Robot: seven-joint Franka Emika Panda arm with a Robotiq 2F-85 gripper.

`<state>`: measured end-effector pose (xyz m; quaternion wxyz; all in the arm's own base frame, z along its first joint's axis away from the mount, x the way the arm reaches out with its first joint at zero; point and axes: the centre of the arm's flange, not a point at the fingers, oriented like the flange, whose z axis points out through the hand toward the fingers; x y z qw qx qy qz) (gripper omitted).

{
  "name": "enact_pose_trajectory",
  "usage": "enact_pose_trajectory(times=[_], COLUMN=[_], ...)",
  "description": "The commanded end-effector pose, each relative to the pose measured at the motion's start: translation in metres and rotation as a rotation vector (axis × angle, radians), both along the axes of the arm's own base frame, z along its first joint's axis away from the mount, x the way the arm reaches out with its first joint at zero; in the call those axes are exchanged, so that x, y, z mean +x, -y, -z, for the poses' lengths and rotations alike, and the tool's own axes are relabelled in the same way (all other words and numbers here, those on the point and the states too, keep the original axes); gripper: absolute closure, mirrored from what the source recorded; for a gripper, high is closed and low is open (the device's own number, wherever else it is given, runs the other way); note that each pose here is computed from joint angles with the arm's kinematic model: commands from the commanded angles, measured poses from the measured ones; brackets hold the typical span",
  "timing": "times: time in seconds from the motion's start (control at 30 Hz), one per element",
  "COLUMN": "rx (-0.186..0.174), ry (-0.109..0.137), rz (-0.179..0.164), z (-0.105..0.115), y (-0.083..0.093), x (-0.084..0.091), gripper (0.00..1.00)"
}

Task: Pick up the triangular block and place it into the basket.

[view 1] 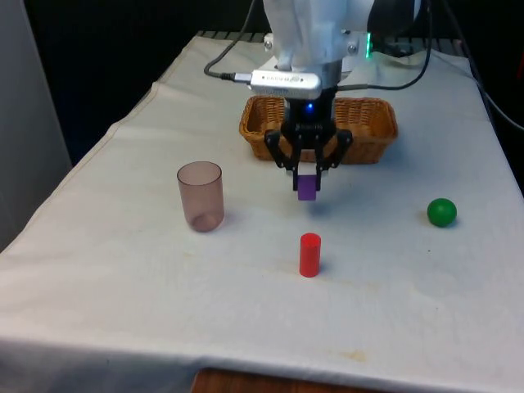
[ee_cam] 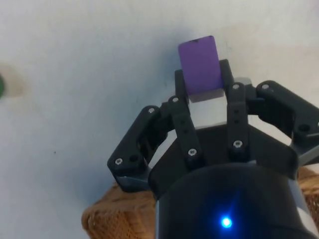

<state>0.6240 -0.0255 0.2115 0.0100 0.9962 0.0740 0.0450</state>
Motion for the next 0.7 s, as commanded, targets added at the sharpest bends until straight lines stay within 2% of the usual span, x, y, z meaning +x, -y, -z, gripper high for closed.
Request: enact_pose_trajectory(times=[0.0,0.27,0.3,0.43,0.53,0.67], rx=[-0.004,0.010,0.016,0.016,0.026,0.030], ry=[-0.002,0.003,0.004,0.005,0.005,0.001], rz=[-0.007,-0.030,-0.026,-0.039,-0.038,-0.038], z=[-0.006,-0.037,-0.033,-0.055,-0.059,-0.075], y=[0.000,0.001,0.000,0.001,0.000,0.002], x=[-0.003,-0.011,-0.009,-0.017,-0.017,-0.032], gripper=[0.67,0.67,0.67,0.67,0.67,0.67])
